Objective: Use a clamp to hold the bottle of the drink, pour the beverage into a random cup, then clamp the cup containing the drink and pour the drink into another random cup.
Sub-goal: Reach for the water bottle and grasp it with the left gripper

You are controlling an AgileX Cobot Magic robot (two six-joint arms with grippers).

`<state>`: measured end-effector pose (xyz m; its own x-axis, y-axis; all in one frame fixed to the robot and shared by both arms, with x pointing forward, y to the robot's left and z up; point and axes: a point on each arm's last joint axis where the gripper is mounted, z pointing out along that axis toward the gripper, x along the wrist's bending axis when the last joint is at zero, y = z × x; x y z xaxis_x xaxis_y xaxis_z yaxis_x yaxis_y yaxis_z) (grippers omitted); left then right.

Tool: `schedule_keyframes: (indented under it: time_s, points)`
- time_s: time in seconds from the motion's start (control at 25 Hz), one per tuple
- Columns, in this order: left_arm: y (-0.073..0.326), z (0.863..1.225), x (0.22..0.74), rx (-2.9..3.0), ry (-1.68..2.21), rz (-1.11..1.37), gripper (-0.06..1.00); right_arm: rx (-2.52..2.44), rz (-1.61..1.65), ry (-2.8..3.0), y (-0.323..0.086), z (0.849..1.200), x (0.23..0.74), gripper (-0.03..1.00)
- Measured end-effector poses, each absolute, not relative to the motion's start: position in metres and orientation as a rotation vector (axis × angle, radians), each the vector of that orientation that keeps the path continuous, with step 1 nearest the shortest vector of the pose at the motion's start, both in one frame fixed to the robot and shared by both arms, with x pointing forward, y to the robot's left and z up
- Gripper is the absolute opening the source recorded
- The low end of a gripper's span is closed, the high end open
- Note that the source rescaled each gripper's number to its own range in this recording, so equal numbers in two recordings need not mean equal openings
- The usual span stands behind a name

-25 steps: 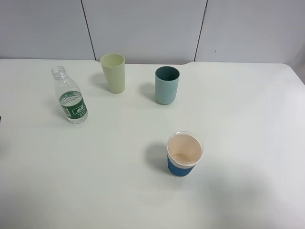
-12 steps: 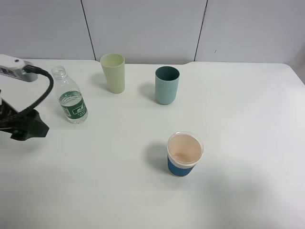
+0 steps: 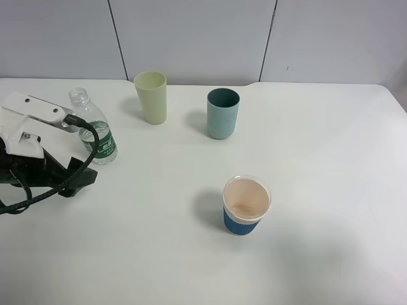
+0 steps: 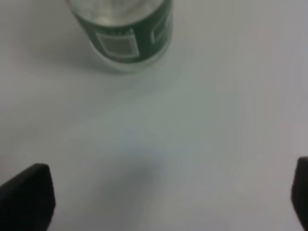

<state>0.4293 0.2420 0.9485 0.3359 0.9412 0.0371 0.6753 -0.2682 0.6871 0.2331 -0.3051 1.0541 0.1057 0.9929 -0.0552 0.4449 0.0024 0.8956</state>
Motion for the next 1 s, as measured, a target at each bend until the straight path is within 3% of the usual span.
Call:
schedule_keyframes:
  time_s: [1.0]
  points:
    - [0.237, 0.896, 0.461, 1.668, 1.234, 0.879, 1.0, 1.566, 0.846, 1.458, -0.305, 1.054, 0.233, 0.55]
